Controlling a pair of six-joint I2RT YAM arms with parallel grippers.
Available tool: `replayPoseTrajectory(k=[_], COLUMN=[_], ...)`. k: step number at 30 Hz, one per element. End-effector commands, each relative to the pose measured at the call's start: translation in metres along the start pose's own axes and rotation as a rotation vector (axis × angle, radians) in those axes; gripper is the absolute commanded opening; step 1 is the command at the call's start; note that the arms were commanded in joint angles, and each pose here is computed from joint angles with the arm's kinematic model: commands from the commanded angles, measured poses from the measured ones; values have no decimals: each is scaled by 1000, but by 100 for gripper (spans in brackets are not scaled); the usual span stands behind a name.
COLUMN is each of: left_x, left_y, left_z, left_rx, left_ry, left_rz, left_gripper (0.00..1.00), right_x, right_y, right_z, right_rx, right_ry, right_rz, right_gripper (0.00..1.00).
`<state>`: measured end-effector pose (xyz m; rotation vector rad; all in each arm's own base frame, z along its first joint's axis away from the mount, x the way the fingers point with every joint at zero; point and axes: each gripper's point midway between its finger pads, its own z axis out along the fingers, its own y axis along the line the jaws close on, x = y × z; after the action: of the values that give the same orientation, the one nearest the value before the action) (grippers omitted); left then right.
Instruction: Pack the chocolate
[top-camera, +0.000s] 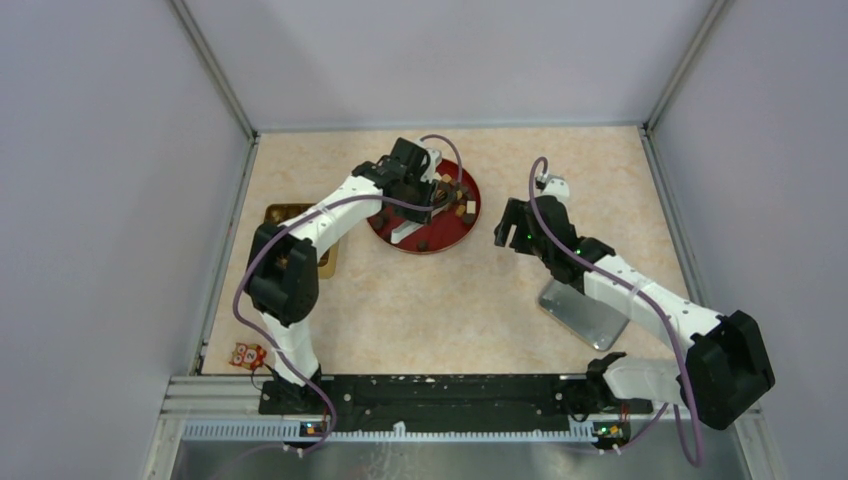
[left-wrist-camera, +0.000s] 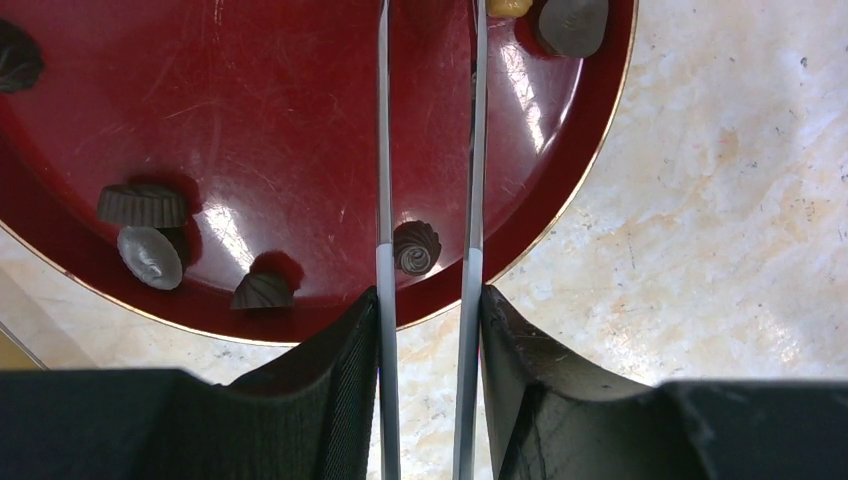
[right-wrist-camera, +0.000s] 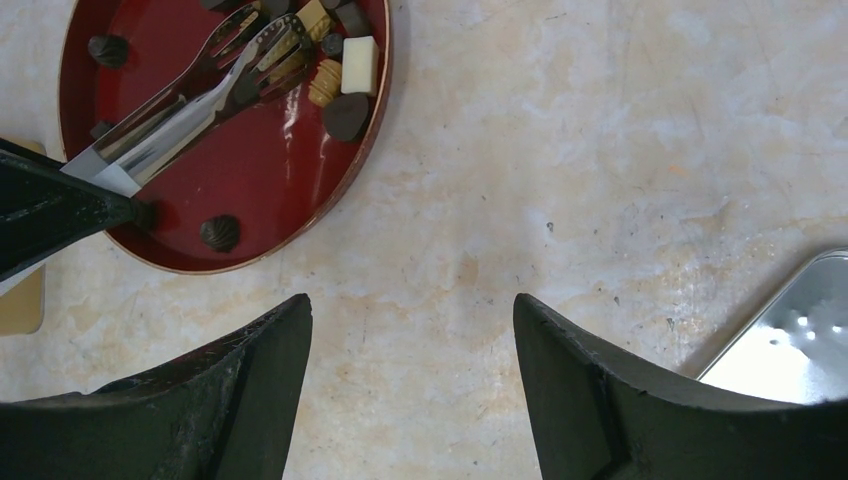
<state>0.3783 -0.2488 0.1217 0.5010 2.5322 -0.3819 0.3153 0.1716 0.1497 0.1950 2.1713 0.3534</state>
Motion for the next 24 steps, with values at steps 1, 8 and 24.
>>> replayPoseTrajectory(k=[1, 8, 24], left_x=[-30, -33, 8], left_y=[-3, 0, 18], left_z=[-6, -13, -98], left_rx=[-10, -30, -120], left_ry=[-88, -101, -90], left_rz=[8, 2, -20], left_gripper=[43, 31, 10], right_x=[-25, -24, -20], right_y=[4, 3, 6], right_z=[-4, -6, -1], right_rx=[-1, 2, -21], right_ry=[-67, -68, -59], right_rz=[21, 24, 24], right_gripper=[72, 72, 72])
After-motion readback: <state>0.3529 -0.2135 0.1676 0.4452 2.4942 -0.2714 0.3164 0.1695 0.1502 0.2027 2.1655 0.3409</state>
